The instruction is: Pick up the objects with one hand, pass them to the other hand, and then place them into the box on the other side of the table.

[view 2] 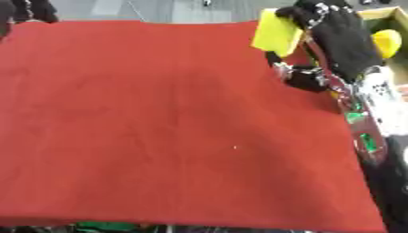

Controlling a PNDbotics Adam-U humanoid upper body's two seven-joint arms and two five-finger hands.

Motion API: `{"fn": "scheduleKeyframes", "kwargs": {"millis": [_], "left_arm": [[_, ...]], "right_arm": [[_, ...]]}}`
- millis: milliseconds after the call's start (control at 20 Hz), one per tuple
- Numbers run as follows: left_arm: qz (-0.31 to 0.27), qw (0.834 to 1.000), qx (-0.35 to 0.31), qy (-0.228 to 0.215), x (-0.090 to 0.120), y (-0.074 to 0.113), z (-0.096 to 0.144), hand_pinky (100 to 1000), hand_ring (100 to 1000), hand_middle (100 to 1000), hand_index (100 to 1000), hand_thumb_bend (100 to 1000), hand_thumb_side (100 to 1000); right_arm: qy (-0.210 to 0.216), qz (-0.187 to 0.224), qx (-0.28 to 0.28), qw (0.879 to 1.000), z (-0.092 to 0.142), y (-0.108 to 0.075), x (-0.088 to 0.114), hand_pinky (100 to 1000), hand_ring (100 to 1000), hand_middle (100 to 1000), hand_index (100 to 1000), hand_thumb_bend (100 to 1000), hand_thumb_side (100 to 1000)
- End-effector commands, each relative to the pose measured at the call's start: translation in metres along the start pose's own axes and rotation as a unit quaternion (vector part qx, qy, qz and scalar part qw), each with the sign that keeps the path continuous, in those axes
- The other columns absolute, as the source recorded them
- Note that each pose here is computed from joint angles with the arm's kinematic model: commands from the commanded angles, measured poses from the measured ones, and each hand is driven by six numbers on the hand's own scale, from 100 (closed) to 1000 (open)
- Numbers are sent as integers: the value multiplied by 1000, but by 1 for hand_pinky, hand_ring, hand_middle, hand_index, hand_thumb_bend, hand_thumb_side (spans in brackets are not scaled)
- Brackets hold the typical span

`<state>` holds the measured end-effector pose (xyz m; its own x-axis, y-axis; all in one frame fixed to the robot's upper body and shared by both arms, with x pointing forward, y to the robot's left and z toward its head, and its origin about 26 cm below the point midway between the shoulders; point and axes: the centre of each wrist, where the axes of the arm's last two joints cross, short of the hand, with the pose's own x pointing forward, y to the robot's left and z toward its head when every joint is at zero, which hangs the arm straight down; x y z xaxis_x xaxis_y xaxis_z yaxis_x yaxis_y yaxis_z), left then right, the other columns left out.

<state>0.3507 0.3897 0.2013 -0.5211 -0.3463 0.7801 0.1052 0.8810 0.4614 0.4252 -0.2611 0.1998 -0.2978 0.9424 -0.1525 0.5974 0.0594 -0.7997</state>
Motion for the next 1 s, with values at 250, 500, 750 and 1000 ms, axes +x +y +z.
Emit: {"fn": "scheduleKeyframes", "kwargs": {"millis": [250,500,750,1000], "left_arm": [[57,992,109,-22,-6,13,25,745,624,587,753,687,769],[73,986,146,-31,-10,7,39,743,619,582,751,686,756],[79,980,178,-35,-11,-3,46,739,611,574,747,677,744],[87,974,206,-34,-12,-14,49,733,598,562,737,657,738]], "right_arm": [[162,48,55,984,17,22,-91,790,802,778,862,350,680],[211,32,132,968,39,35,-119,838,889,957,933,410,835],[234,10,90,968,52,27,-122,833,896,988,926,446,804],[230,-23,-4,973,58,2,-106,825,893,983,906,402,667]]}}
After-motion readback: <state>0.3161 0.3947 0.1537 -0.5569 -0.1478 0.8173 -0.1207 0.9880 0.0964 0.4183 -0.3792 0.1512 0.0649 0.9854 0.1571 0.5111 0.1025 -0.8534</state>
